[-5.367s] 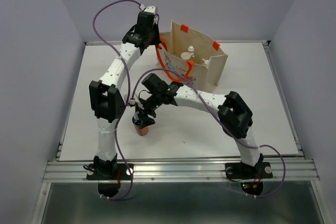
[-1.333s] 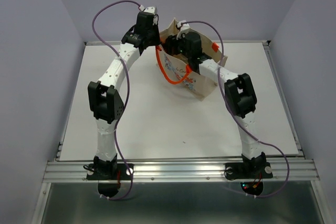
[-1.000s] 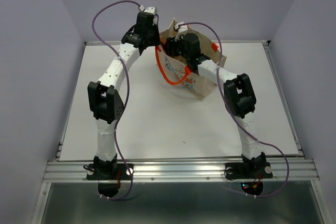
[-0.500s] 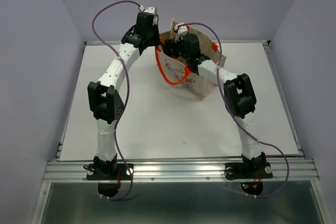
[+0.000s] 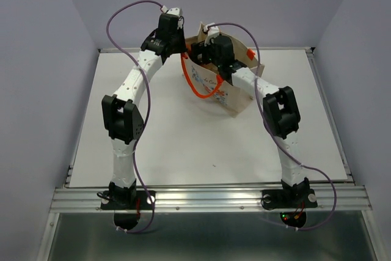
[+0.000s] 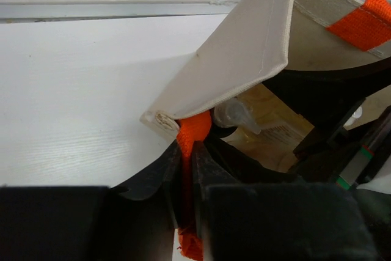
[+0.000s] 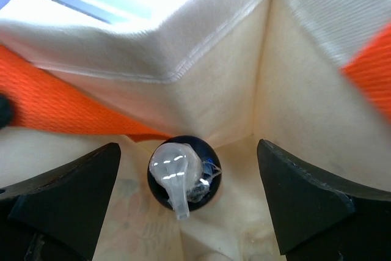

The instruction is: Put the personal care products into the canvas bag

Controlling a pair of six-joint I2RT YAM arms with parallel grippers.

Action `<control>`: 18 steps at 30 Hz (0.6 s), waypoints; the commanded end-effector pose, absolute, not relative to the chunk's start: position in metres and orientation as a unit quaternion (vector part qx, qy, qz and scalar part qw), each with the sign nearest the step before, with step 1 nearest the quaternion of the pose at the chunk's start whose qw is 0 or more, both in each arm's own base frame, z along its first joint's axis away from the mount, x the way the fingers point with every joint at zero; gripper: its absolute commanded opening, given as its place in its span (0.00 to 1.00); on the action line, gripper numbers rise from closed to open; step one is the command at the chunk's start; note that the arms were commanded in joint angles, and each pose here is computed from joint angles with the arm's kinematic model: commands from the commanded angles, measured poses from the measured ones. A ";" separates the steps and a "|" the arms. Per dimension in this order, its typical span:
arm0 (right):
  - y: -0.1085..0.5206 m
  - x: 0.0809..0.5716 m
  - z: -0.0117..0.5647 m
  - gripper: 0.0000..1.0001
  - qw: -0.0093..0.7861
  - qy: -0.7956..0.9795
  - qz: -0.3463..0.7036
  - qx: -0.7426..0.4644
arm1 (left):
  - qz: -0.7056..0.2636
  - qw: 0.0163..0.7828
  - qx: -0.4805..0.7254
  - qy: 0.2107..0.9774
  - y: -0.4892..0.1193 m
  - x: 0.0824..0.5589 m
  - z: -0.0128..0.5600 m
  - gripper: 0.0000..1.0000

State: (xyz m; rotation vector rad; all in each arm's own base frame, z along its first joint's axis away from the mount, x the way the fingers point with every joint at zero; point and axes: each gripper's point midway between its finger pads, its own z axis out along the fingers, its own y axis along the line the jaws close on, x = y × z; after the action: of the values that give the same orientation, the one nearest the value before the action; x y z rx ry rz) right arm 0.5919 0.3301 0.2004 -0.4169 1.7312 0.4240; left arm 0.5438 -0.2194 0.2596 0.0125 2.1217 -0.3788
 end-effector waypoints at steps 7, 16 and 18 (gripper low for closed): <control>0.256 0.555 0.405 1.00 0.732 0.667 0.128 -0.051 | -0.186 0.577 0.003 0.795 -0.209 0.528 0.376 0.47; 0.115 0.508 0.437 1.00 0.707 0.700 0.016 0.093 | -0.158 0.628 -0.025 0.762 -0.177 0.499 0.431 0.99; 0.077 0.486 0.431 1.00 0.692 0.709 0.001 0.134 | -0.142 0.629 -0.037 0.764 -0.166 0.490 0.428 0.99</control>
State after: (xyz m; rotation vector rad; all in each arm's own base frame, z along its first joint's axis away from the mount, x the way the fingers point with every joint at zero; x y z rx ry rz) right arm 0.5140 0.1532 0.4517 0.0849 1.4961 0.1567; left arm 0.5163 -0.1969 0.3669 -0.0202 1.9024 -0.3776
